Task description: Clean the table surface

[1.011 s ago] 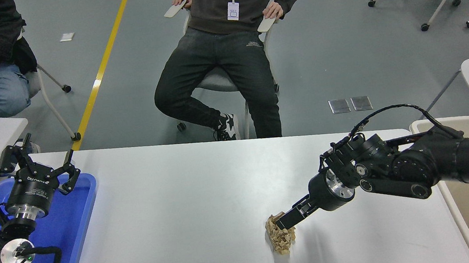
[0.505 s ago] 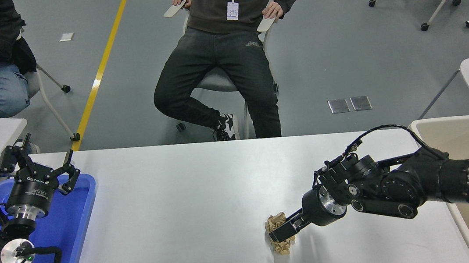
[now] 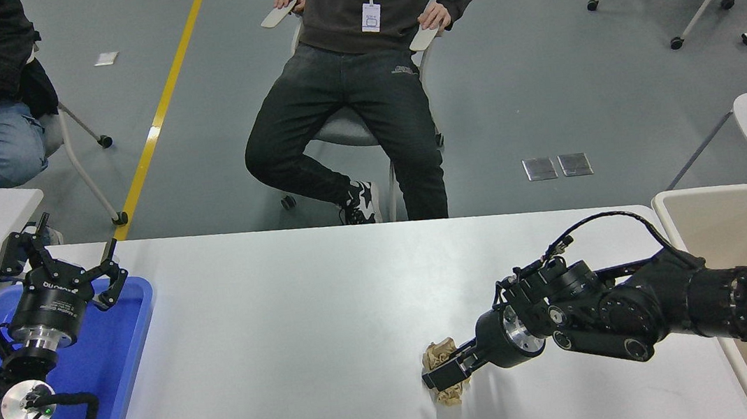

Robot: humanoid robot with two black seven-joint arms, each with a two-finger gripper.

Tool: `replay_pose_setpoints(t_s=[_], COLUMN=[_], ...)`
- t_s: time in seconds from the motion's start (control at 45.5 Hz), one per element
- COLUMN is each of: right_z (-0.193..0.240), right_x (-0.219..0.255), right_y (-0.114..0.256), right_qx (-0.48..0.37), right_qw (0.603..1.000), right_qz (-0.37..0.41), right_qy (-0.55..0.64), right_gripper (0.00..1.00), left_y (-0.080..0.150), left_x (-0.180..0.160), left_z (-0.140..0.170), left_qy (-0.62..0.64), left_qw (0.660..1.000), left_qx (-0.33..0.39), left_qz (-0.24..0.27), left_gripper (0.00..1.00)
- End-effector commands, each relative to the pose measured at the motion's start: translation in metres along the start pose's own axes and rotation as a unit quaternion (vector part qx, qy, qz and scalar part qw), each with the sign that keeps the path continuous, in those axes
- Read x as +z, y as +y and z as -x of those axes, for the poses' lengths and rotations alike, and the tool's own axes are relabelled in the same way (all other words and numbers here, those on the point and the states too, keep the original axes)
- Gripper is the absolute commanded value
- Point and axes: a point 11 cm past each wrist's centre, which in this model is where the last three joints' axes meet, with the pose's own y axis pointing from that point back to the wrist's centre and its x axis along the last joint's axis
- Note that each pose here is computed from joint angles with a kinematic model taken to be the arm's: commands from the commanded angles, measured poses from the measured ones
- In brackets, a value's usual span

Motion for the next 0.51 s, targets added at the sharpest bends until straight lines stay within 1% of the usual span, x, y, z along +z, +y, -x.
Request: replay_pose_setpoints(t_s=[0.0, 0.11, 0.286, 0.352, 0.418, 0.484], right_z=[0.0017, -0.0004, 0.0010, 0.0001, -0.0011, -0.0022], right_x=[-0.0004, 0.0005, -0.0042, -0.0044, -0.0054, -0.0057], right_y=[-0.0067, -0.0073, -0.0073, -0.0067, -0.0062, -0.0057], right_qx=[0.015, 0.020, 0.017, 0.017, 0.017, 0.017], right_qw=[1.000, 1.000, 0.999, 0.999, 0.999, 0.999], right_qz=[0.002, 0.004, -0.024, -0.027, -0.031, -0.033], right_qy=[0.007, 0.009, 0.014, 0.016, 0.017, 0.018], right_gripper=[0.88, 0.76, 0.40, 0.27, 0.15, 0.01], left_y=[-0.0001, 0.0000, 0.0005, 0.0005, -0.0001, 0.0000], left_x=[0.0000, 0.0002, -0.0003, -0.0003, 0.0000, 0.0002], left_z=[0.0002, -0.0002, -0.0003, -0.0003, 0.0002, -0.0002], left_qy=[0.000, 0.000, 0.000, 0.000, 0.000, 0.000], left_qw=[1.000, 1.000, 1.000, 1.000, 1.000, 1.000], left_qx=[0.000, 0.000, 0.000, 0.000, 0.000, 0.000], left_qz=[0.000, 0.000, 0.000, 0.000, 0.000, 0.000], left_gripper=[1.00, 1.00, 1.00, 1.00, 1.00, 1.00])
